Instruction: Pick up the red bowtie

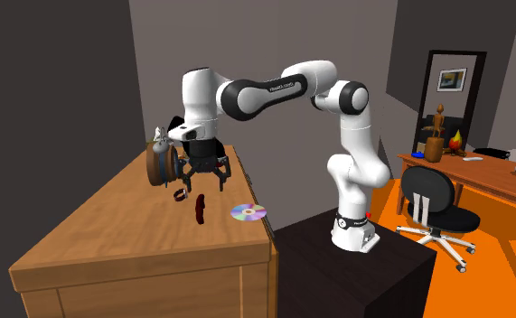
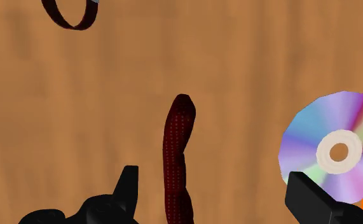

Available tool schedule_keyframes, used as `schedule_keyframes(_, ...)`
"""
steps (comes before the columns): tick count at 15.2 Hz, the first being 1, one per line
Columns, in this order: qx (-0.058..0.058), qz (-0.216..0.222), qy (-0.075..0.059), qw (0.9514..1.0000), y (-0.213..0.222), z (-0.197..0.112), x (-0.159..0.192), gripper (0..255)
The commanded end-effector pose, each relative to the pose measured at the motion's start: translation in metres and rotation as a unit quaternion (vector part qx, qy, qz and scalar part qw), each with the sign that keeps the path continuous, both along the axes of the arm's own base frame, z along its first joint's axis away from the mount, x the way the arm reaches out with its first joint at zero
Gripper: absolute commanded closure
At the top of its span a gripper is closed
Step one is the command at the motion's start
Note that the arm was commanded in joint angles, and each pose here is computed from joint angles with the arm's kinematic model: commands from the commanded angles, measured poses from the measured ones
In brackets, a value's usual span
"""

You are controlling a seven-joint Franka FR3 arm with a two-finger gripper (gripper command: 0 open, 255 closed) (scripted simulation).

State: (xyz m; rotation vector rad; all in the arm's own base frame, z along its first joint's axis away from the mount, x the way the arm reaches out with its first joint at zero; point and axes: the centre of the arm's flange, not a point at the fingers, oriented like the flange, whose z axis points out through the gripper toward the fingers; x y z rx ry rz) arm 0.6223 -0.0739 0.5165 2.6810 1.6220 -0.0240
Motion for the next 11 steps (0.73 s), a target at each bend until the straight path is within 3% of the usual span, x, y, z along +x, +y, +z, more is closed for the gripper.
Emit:
schedule_keyframes(1, 0.002, 0.038, 0.007, 0.9993, 0.004, -0.011, 0.027, 0)
schedule_keyframes(11, 0.002, 0.039, 0.007, 0.9992, 0.004, -0.052, 0.028, 0)
